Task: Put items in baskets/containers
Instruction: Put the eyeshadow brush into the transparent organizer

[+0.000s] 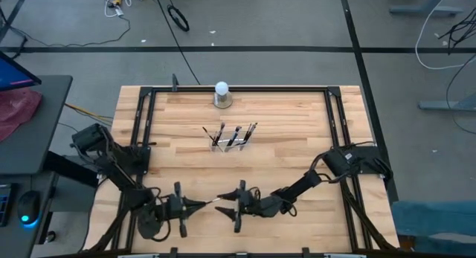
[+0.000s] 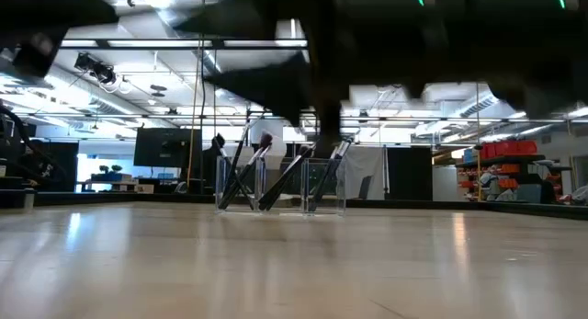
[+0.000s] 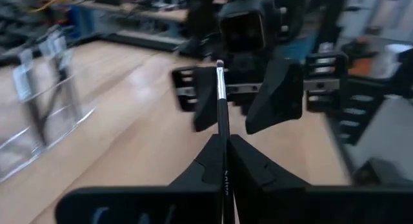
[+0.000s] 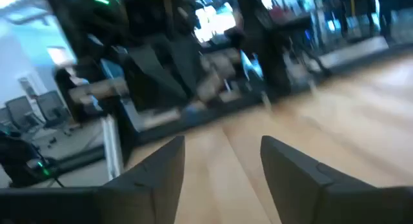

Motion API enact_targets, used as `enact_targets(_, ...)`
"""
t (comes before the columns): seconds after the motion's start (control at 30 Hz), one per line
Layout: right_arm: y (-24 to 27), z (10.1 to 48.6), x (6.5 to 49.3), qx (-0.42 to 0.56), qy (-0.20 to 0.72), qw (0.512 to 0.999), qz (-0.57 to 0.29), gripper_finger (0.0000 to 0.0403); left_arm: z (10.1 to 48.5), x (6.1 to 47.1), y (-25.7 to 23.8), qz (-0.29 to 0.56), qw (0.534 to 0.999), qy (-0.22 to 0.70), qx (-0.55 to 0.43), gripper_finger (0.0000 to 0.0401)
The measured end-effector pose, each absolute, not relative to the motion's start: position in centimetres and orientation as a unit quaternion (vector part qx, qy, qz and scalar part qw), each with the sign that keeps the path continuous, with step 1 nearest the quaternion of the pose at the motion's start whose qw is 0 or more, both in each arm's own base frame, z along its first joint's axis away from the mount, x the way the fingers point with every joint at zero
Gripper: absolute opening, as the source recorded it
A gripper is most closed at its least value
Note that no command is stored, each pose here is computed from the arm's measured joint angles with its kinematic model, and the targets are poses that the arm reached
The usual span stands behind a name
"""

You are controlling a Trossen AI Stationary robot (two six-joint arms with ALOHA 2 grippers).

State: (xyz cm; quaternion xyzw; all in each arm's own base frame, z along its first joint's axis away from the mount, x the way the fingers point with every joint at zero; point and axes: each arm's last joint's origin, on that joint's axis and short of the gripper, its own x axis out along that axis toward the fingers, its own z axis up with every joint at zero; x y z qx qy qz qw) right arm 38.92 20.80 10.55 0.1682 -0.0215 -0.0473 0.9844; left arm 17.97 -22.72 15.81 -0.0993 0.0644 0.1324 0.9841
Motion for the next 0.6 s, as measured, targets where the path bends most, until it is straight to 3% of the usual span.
enact_targets(0.2,21.9,13.8,40.8,0.111,-0.073,0.990,-0.044,0.0213,17.7,18.8,-23.0,0.099,0.992,0.032,-0.073,0.0012)
enact_targets(0.6,22.4,15.0,40.8,0.102,-0.107,0.988,-0.044,0.0174,18.3,18.8,-23.2,0.088,0.994,0.020,-0.061,0.0015)
